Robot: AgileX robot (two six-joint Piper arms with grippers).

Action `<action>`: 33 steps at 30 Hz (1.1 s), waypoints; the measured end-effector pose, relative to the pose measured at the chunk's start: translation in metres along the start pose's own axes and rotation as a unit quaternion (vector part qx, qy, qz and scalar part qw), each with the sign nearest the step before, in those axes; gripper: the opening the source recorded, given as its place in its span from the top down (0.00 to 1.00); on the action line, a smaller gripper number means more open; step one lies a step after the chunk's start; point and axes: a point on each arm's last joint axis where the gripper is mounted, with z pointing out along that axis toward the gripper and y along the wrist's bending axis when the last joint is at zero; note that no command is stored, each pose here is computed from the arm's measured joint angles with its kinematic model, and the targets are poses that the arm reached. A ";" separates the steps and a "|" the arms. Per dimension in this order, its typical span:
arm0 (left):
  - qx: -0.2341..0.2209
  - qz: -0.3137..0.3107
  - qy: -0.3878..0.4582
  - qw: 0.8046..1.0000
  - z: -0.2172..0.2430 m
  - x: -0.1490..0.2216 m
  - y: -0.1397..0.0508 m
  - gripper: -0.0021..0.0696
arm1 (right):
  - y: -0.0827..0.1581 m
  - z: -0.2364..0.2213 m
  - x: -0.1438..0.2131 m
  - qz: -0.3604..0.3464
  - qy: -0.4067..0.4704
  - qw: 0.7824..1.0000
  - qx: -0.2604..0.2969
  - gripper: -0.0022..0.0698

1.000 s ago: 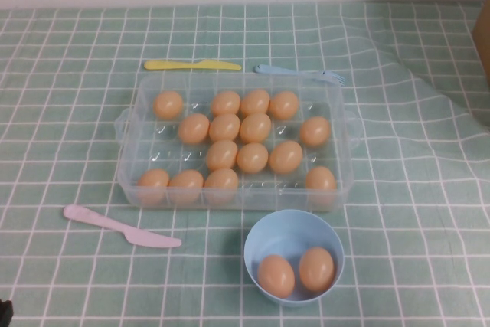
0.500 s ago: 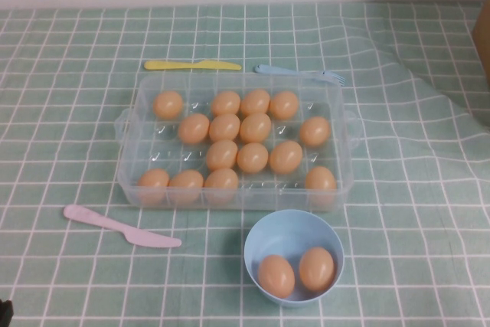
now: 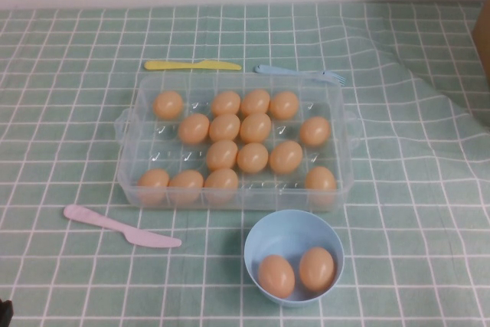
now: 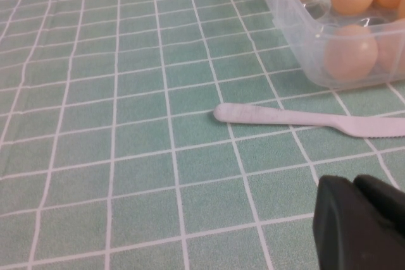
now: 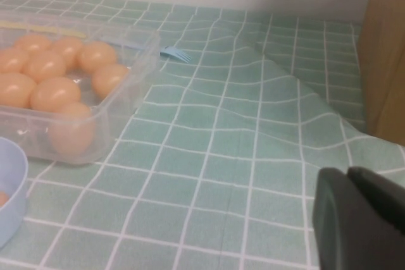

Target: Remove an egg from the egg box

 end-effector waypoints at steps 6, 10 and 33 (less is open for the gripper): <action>0.000 0.000 0.000 1.000 0.000 0.000 0.000 0.98 | 0.001 0.002 0.007 -0.003 0.010 1.000 -0.004 0.99; 0.000 0.000 0.000 1.000 0.000 0.000 0.000 0.98 | 0.000 0.003 0.013 0.006 0.020 1.000 0.019 0.99; 0.000 0.000 0.000 1.000 0.000 0.000 0.000 0.98 | 0.000 0.003 0.023 0.002 0.066 0.997 0.026 0.99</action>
